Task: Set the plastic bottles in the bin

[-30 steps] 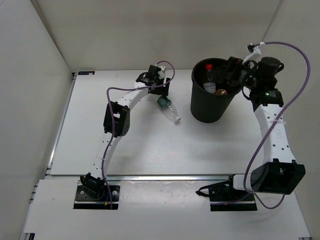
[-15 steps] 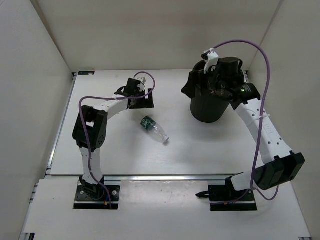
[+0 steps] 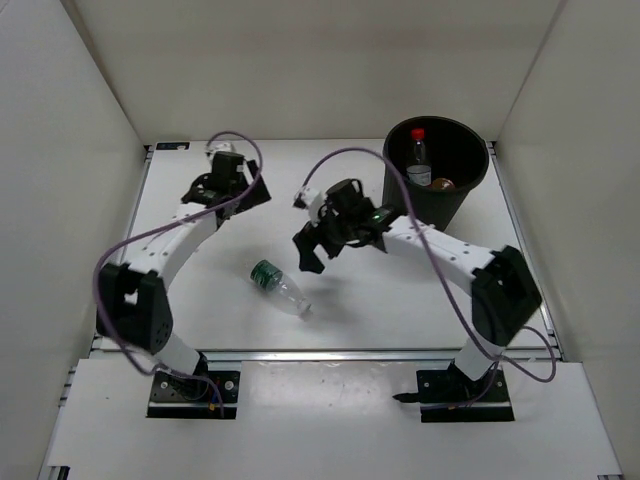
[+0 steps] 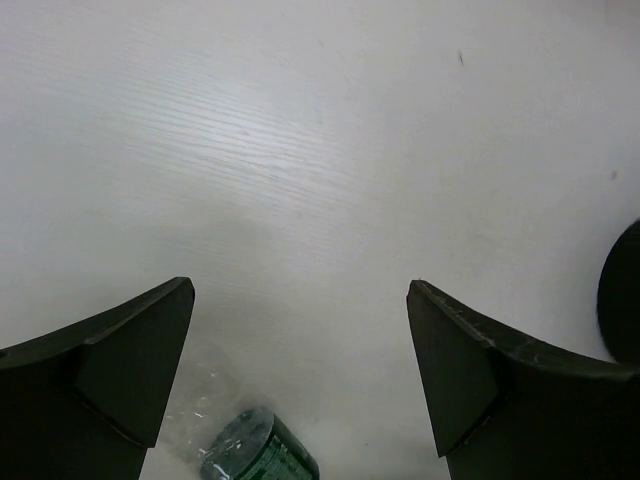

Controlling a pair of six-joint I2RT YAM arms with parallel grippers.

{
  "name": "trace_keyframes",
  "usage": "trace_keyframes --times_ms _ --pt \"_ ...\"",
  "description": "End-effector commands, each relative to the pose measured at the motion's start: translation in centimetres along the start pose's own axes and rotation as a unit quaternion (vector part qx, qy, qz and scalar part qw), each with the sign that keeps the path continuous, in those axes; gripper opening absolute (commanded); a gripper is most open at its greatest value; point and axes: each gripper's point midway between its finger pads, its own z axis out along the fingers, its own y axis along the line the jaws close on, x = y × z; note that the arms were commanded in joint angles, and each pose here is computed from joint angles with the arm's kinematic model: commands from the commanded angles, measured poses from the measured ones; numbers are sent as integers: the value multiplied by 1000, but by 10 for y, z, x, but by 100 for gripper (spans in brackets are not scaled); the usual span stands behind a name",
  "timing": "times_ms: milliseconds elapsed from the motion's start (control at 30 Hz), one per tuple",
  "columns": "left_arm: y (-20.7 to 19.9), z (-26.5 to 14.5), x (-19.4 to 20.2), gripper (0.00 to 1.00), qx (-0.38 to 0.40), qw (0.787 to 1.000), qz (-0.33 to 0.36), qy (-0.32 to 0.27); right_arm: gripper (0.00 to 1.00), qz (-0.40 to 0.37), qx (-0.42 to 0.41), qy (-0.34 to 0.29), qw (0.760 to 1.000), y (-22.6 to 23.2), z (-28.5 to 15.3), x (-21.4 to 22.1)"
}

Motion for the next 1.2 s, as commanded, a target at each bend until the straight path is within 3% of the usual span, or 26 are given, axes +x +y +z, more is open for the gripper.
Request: trace_keyframes --times_ms 0,133,233,467,567,700,900,1167 --pt "56 -57 -35 99 -92 991 -65 -67 99 -68 5 -16 998 11 44 -7" --pt "110 -111 -40 99 -139 979 -97 -109 100 -69 -4 -8 998 32 94 -1" --pt "141 -141 -22 99 -169 972 -109 -122 99 -61 -31 -65 996 64 103 -25" --pt "166 -201 17 99 -194 967 -112 -124 100 -38 -22 -115 992 136 119 -48" --pt "171 -238 9 99 -207 959 -119 -151 99 -4 -78 -101 992 165 143 -51" --pt "186 -282 -9 99 -247 941 -123 -195 99 -19 -70 -79 994 194 182 -49" --pt "194 -297 -14 99 -270 933 -109 -213 99 40 -36 -60 997 189 218 -56" --pt "180 -292 -22 99 -240 946 -87 -201 100 -8 -9 -86 996 208 224 -82"
